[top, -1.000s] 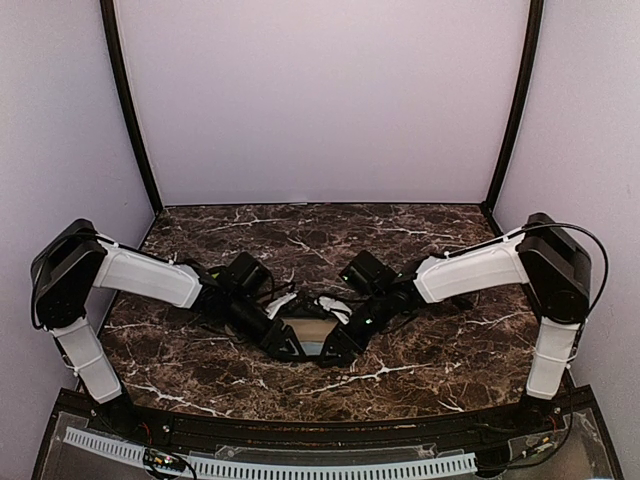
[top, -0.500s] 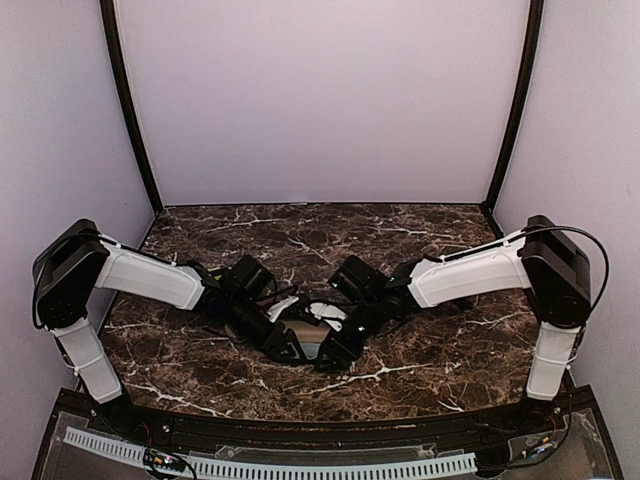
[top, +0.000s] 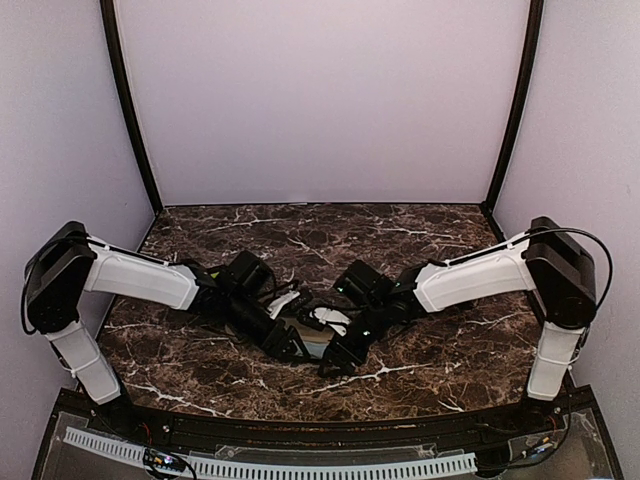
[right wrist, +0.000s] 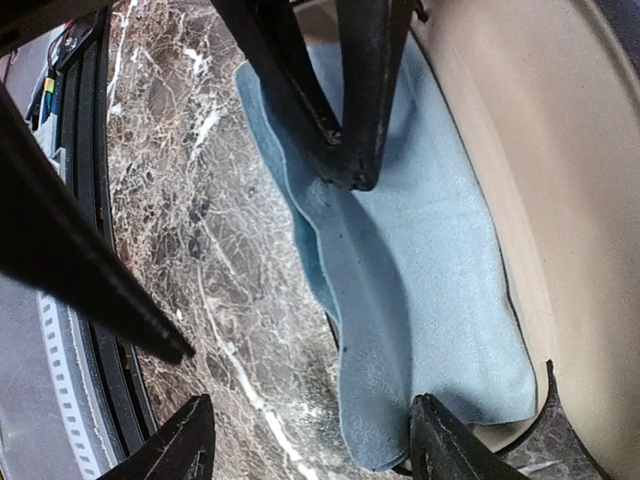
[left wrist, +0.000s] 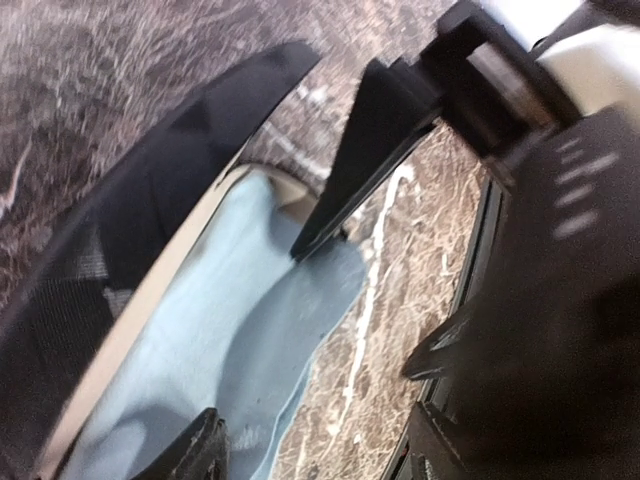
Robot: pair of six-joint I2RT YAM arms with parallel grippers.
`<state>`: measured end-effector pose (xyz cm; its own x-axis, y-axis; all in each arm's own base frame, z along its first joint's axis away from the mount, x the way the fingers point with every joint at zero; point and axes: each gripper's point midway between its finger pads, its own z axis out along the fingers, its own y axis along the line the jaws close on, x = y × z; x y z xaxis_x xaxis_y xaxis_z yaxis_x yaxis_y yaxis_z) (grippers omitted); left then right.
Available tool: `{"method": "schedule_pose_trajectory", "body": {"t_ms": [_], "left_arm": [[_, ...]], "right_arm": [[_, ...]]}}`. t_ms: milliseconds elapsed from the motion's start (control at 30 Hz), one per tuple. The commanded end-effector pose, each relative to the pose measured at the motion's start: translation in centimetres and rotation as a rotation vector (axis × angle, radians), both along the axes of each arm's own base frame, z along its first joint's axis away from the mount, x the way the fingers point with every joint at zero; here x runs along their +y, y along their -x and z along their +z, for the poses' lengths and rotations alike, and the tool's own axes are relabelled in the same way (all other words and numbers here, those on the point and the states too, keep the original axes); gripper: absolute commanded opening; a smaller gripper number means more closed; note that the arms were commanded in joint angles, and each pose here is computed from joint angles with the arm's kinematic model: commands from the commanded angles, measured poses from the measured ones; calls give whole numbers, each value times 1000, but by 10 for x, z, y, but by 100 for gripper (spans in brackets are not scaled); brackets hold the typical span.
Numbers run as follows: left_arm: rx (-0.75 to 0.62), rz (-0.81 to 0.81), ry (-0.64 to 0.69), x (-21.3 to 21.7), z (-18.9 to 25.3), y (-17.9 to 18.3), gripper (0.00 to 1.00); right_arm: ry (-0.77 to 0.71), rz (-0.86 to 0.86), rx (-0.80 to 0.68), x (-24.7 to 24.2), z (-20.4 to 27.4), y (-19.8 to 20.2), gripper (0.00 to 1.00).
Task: Organize the sunglasses
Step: Adjust the folded cleaning cloth on the sunglasses case.
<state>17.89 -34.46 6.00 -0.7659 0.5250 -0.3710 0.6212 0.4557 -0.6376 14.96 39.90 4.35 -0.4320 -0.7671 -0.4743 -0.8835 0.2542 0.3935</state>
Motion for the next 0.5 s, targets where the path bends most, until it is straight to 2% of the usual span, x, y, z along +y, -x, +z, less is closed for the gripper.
{"method": "schedule_pose_trajectory", "body": {"t_ms": [0, 233, 467], "left_arm": [[-62, 12, 41, -3, 18, -5, 64], [-79, 11, 64, -4, 25, -6, 64], [-36, -1, 41, -2, 10, 1, 58]], "right_arm": [[-71, 19, -1, 6, 17, 5, 67], [-80, -1, -18, 7, 21, 0, 67], [-144, -17, -25, 13, 36, -5, 67]]}}
